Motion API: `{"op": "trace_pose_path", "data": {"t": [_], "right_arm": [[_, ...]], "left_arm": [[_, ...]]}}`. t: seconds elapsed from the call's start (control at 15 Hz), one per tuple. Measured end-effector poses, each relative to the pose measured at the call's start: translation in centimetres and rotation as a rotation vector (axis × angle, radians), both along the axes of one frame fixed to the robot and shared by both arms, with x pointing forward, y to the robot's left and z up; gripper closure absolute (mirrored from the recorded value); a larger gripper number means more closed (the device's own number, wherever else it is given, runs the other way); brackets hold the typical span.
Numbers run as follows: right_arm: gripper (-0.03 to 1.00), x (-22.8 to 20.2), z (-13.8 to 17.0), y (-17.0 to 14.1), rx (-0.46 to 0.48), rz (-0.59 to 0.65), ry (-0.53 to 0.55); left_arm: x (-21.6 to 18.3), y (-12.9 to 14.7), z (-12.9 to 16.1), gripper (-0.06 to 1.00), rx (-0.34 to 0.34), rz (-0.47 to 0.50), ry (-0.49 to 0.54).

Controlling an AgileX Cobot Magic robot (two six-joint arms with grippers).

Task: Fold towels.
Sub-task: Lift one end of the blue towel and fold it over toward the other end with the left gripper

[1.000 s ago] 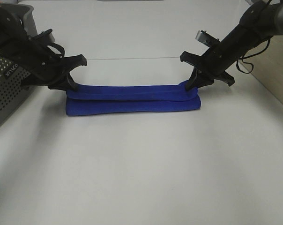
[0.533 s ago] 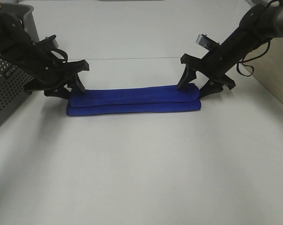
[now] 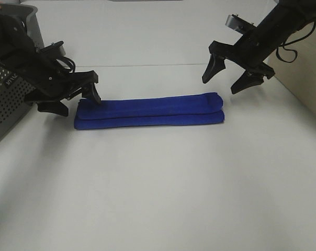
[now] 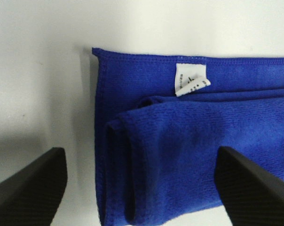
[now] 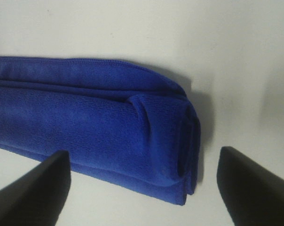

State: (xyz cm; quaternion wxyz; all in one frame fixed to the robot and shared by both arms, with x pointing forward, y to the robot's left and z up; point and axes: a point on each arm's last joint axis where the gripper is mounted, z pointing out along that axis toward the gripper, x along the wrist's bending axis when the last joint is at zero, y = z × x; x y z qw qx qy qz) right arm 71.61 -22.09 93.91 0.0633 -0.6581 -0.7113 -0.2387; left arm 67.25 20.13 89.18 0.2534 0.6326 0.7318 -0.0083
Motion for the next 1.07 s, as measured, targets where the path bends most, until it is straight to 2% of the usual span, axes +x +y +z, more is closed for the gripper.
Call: {"op": "trace_pose_path", "data": {"t": [0.27, 0.47, 0.6, 0.73, 0.8, 0.93, 1.07], "right_arm": [[0.17, 0.1, 0.0, 0.0, -0.001, -0.004, -0.008], [0.17, 0.2, 0.0, 0.0, -0.002, -0.012, -0.024], [0.17, 0.3, 0.1, -0.1, -0.003, -0.015, -0.030], [0.17, 0.3, 0.1, -0.1, -0.005, -0.016, -0.032], [0.17, 0.3, 0.1, -0.1, -0.005, -0.016, -0.032], [0.17, 0.3, 0.1, -0.1, -0.005, -0.016, -0.032], [0.17, 0.3, 0.1, -0.1, -0.005, -0.016, -0.032]], "left_arm": [[0.2, -0.2, -1.6, 0.14, -0.030, 0.042, 0.023], [0.6, -0.5, -2.0, 0.25, -0.069, 0.045, 0.017], [1.0, -0.7, -2.3, 0.41, -0.081, 0.048, 0.019], [1.0, -0.7, -2.8, 0.75, -0.082, 0.055, 0.031], [1.0, -0.7, -2.8, 0.87, -0.082, 0.055, 0.031], [1.0, -0.6, -2.7, 0.88, -0.076, 0.049, 0.033], [1.0, 0.0, -1.7, 0.88, -0.039, 0.006, 0.030]]}}
